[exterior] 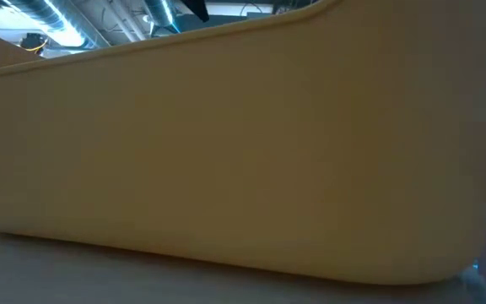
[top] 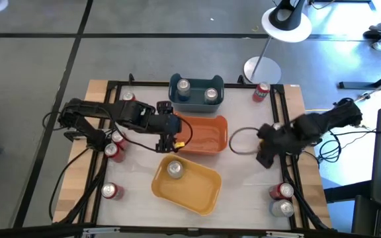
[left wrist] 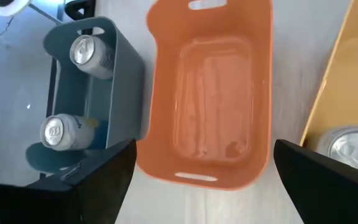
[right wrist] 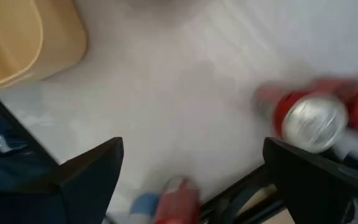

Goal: Sort soda cans
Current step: Put the blue soda can into the yellow bin

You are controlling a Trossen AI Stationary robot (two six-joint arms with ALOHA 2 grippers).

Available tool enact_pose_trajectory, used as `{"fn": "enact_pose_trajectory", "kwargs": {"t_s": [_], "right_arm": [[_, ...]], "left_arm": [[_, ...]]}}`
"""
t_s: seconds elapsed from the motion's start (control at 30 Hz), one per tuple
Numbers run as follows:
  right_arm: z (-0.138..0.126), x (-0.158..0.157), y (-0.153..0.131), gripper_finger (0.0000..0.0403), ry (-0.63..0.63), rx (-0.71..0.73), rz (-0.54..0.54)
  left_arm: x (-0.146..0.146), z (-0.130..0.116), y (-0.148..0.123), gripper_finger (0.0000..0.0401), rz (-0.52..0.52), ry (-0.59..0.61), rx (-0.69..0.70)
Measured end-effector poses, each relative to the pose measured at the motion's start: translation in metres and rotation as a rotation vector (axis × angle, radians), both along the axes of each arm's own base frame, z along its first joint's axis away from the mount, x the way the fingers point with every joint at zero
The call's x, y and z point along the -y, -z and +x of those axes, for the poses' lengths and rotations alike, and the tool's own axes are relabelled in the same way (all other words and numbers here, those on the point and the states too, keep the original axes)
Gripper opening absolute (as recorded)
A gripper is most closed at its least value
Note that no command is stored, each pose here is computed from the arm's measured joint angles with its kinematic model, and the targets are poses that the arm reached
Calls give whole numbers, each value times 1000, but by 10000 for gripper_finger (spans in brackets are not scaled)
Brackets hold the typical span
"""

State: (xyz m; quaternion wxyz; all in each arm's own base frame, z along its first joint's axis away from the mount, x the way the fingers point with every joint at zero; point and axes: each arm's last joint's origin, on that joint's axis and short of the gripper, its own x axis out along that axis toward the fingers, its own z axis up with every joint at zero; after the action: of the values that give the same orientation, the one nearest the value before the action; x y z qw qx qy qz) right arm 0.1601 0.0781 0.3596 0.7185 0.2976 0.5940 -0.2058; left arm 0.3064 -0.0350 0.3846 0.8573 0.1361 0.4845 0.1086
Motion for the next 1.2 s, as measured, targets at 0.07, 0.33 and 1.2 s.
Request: {"fn": "enact_pose_trajectory", "kwargs": {"t_s": [0.07, 0.33, 1.2], "right_arm": [[-5, -12, 1, 383, 46, -18, 30], [-22, -59, 7, 383, 114, -81, 121], [-14, -164, 54, 383, 244, -309, 329]], "left_arm": [[-1, 1, 0, 368, -3, -7, 7], [1, 6, -3, 368, -22, -17, 75], [3, 21, 8, 368, -22, -15, 72]]}}
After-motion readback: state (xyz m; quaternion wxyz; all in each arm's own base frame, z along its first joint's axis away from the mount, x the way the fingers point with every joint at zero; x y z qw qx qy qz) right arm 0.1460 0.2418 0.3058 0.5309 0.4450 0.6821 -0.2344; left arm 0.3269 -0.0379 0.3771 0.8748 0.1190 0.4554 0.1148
